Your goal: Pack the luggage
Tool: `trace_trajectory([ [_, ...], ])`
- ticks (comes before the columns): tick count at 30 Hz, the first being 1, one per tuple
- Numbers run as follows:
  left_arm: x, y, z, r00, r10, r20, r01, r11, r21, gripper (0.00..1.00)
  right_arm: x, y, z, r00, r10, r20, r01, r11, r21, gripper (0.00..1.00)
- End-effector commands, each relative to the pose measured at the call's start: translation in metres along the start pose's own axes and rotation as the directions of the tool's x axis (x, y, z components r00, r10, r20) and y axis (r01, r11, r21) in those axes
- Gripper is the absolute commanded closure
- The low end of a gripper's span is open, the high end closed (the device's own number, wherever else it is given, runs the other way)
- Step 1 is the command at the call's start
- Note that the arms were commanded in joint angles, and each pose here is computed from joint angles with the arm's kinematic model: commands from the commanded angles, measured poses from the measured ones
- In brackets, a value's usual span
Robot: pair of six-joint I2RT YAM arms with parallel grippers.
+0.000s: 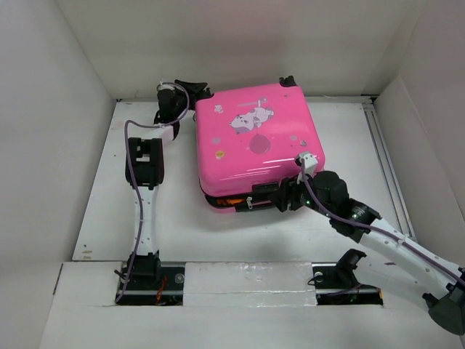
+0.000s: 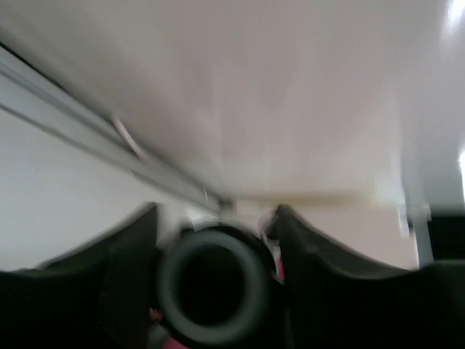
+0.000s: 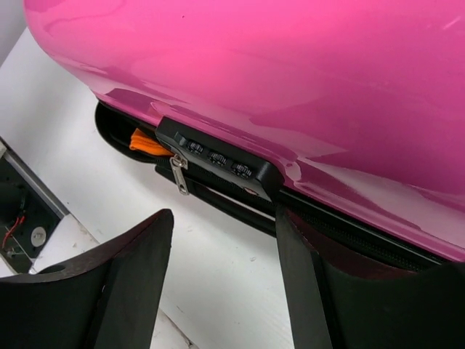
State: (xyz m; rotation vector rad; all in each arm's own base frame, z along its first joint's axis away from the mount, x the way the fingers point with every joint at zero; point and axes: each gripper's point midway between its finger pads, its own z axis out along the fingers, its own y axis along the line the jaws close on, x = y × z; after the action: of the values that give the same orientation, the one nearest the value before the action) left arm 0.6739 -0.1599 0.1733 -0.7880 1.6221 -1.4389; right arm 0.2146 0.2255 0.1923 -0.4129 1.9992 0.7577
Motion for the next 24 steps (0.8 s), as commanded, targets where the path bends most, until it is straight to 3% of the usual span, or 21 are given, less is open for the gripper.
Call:
trace_trajectory([
  [1,0.029,-0.062,-0.002,0.999,0.004,-0.044,0.007,0.972,0.235,0.62,-0.009,-0.004,-0.003,0.998,0.023,0.053,-0.023,1.0,0.013,0.36],
  [3,0.023,-0.064,-0.004,0.999,0.009,-0.033,-0.001,0.969,0.246,0.92,-0.005,-0.006,-0.005,0.999,0.023,0.044,-0.024,1.0,0.017,0.36],
  [4,0.023,-0.073,-0.008,0.999,0.018,-0.029,-0.01,0.964,0.266,1.0,-0.006,-0.008,-0.005,0.999,0.026,0.048,-0.027,0.999,0.024,0.36],
  [7,0.012,-0.098,-0.027,0.999,0.034,0.0,-0.033,0.948,0.316,1.0,-0.004,-0.01,-0.006,0.998,0.026,0.052,-0.028,0.999,0.032,0.36],
  [9,0.01,-0.093,-0.043,0.998,0.049,0.026,-0.055,0.95,0.308,1.0,-0.006,-0.014,-0.006,0.998,0.03,0.057,-0.033,0.999,0.043,0.36],
  [11,-0.005,-0.12,-0.066,0.993,0.087,0.08,-0.11,0.934,0.34,1.0,-0.006,-0.024,-0.004,0.998,0.042,0.054,-0.046,0.996,0.074,0.36],
  [13,-0.002,-0.109,-0.083,0.992,0.084,0.094,-0.109,0.945,0.308,1.0,-0.003,-0.03,0.002,0.998,0.05,0.039,-0.054,0.995,0.087,0.36],
  [14,-0.007,-0.13,-0.098,0.987,0.108,0.12,-0.143,0.932,0.334,1.0,-0.005,-0.034,0.004,0.997,0.057,0.043,-0.061,0.994,0.094,0.36],
  [16,-0.005,-0.115,-0.118,0.987,0.094,0.134,-0.131,0.944,0.302,1.0,-0.001,-0.041,0.011,0.998,0.059,0.032,-0.062,0.993,0.103,0.36],
  [18,-0.004,-0.136,-0.141,0.981,0.104,0.165,-0.155,0.93,0.333,1.0,-0.004,-0.043,0.015,0.998,0.061,0.031,-0.063,0.995,0.076,0.36],
  [19,0.004,-0.118,-0.15,0.984,0.089,0.154,-0.132,0.946,0.297,1.0,-0.004,-0.045,0.019,0.998,0.053,0.026,-0.055,0.996,0.07,0.36],
  [24,0.02,-0.132,-0.183,0.985,0.081,0.151,-0.124,0.946,0.299,1.0,-0.021,-0.042,0.024,0.998,0.023,0.059,-0.024,1.0,0.018,0.36],
])
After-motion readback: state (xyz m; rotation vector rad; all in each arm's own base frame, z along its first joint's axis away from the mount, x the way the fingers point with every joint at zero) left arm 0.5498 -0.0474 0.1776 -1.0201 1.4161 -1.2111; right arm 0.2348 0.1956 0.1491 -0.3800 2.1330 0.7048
